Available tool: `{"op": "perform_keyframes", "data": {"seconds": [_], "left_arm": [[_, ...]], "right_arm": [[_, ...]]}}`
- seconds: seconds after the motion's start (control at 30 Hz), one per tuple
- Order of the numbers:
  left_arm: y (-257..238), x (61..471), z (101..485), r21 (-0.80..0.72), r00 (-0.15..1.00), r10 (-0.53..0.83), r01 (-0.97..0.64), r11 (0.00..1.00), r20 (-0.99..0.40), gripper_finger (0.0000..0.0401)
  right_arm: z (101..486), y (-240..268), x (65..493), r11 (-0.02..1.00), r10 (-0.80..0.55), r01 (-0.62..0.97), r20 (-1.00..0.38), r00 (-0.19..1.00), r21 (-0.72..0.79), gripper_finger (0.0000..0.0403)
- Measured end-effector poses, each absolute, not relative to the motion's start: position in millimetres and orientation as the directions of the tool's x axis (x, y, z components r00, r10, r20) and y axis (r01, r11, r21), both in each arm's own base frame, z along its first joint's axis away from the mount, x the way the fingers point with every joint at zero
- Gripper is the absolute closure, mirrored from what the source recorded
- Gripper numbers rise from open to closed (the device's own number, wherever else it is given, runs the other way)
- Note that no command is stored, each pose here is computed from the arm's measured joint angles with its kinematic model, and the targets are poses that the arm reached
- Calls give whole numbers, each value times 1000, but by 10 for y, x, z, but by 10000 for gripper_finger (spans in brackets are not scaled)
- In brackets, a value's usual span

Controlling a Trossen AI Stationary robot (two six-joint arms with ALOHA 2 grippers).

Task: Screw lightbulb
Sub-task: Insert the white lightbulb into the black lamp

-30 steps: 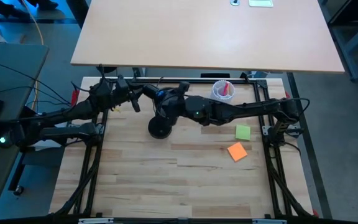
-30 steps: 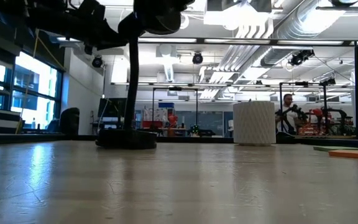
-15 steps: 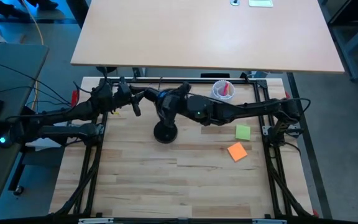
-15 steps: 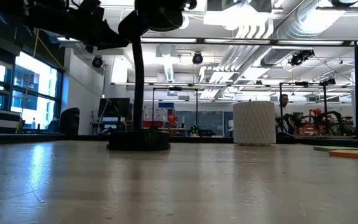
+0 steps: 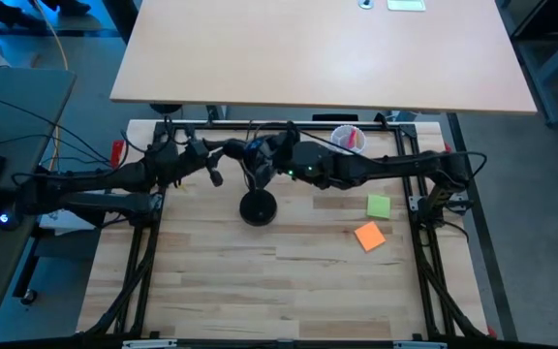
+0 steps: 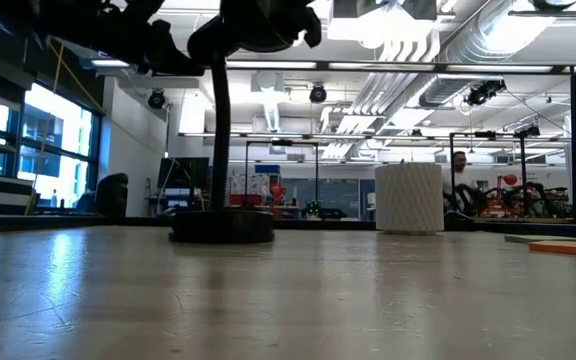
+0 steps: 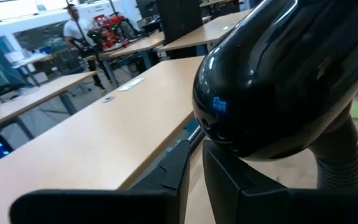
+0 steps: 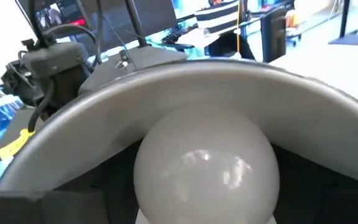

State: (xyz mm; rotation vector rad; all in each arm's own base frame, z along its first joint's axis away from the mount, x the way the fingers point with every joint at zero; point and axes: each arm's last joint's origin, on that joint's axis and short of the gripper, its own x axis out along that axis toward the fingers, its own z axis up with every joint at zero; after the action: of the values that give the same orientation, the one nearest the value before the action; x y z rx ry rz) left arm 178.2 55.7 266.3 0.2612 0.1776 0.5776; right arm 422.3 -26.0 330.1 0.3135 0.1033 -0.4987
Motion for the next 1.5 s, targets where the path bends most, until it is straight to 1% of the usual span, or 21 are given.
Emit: {"op": "perform_keyframes", "data": {"seconds": [0.07,0.17,0.43,0.57,0.73,0.77,0.87,0.97,1.1,1.27,1.37,1.43,1.47,1.5], "left_arm": [[549,1781,2662,295,816,571,-524,799,-95,364],[533,1787,2648,294,825,554,-505,811,-111,371],[526,1788,2632,270,830,542,-497,825,-129,380],[530,1786,2629,257,824,551,-508,822,-131,380],[535,1783,2625,259,817,560,-517,816,-135,380],[535,1783,2625,259,817,561,-517,816,-135,380],[536,1782,2625,260,815,564,-520,814,-135,380],[537,1781,2624,260,813,566,-522,812,-136,380],[535,1769,2633,262,813,567,-524,811,-132,380],[524,1724,2661,271,814,567,-523,808,-122,379],[511,1682,2681,264,815,567,-525,810,-119,371],[497,1646,2695,252,817,565,-525,813,-117,358],[484,1628,2703,245,819,562,-525,815,-114,349],[470,1614,2708,244,822,558,-521,818,-115,339]], "right_arm": [[3280,-262,4227,844,-424,462,-190,886,273,111],[3255,-248,4230,863,-412,454,-208,887,224,95],[3201,-262,4187,877,-430,471,-280,858,96,91],[3180,-261,4175,884,-433,465,-304,848,38,109],[3166,-262,4166,888,-433,460,-321,842,7,164],[3166,-262,4165,889,-432,458,-321,843,6,169],[3168,-262,4164,891,-432,454,-321,843,-5,169],[3221,-245,4149,897,-430,440,-328,841,-48,169],[3406,-182,4042,902,-430,413,-364,826,-127,169],[3651,-27,3776,888,-460,397,-401,792,-232,169],[3736,106,3599,885,-456,352,-411,790,-306,169],[3760,177,3479,892,-423,287,-417,804,-350,169],[3745,201,3410,908,-370,222,-435,821,-355,169],[3675,223,3347,932,-285,127,-469,836,-340,169]]}}
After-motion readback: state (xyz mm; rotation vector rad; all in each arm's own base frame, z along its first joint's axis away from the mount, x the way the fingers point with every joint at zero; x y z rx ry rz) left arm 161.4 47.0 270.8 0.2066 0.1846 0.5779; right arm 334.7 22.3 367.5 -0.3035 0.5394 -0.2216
